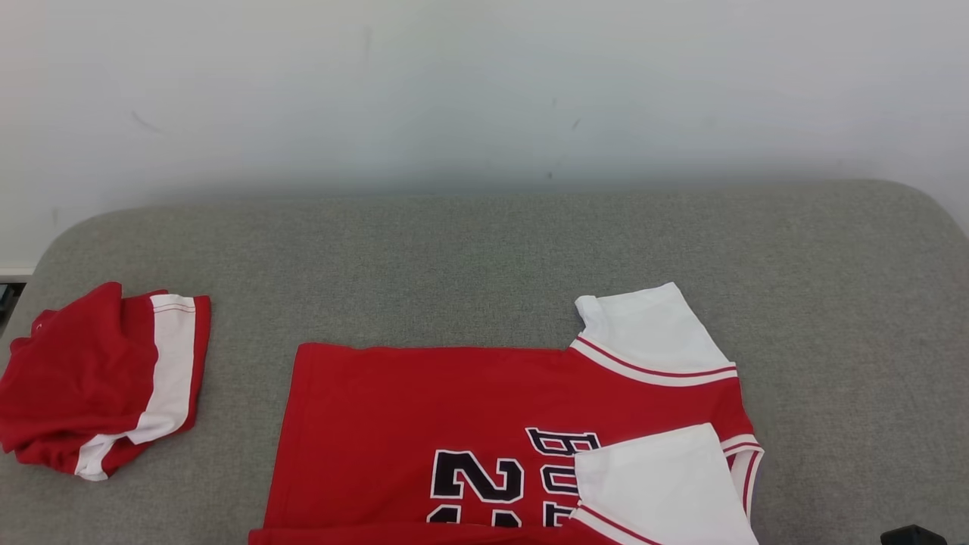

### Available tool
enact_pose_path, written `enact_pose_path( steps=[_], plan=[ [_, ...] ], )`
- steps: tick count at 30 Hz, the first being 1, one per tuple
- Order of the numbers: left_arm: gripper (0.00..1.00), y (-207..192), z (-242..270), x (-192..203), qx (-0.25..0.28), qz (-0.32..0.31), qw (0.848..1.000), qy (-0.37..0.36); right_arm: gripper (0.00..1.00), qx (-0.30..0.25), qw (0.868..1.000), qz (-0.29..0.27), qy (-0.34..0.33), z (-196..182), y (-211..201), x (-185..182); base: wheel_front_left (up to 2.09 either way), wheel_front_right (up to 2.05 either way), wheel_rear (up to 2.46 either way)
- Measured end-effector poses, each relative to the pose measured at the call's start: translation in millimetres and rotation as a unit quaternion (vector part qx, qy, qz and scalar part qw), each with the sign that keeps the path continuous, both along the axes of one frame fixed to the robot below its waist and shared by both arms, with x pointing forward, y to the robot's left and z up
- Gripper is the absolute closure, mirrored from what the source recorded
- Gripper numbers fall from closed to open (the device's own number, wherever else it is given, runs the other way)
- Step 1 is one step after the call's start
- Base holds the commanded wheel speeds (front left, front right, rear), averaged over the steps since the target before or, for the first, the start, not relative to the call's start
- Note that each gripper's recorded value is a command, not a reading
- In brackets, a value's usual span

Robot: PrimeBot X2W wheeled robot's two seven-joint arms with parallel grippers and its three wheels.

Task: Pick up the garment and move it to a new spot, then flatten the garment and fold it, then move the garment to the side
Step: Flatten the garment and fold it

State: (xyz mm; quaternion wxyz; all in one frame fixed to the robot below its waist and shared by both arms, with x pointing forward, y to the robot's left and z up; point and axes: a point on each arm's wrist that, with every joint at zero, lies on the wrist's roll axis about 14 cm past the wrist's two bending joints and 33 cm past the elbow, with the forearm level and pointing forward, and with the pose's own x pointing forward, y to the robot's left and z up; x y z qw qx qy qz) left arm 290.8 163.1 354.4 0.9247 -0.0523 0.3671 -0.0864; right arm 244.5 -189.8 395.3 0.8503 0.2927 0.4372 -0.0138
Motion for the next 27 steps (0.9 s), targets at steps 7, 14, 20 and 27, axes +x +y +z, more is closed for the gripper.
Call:
enact_pose_path(
  steps=[7, 14, 20, 27],
  plan=[
    [0.00, 10, -3, -5, 0.014, 0.011, 1.000, 0.014, 0.00, 0.000, 1.000, -0.017, 0.020, -7, -6, -7, 0.00, 0.00, 0.00],
    [0.00, 14, 3, -5, 0.005, 0.036, 0.999, 0.005, 0.00, -0.032, 0.998, -0.042, -0.020, 6, -24, 6, 0.00, 0.00, 0.00],
    [0.00, 23, 32, 10, -0.005, 0.075, 0.995, -0.062, 0.00, -0.076, 0.988, -0.075, -0.112, 42, -46, 30, 0.00, 0.00, 0.00],
    [0.00, 41, 116, 49, -0.023, 0.141, 0.959, -0.246, 0.00, -0.087, 0.957, -0.114, -0.252, 98, -46, 68, 0.00, 0.00, 0.00]
  ],
)
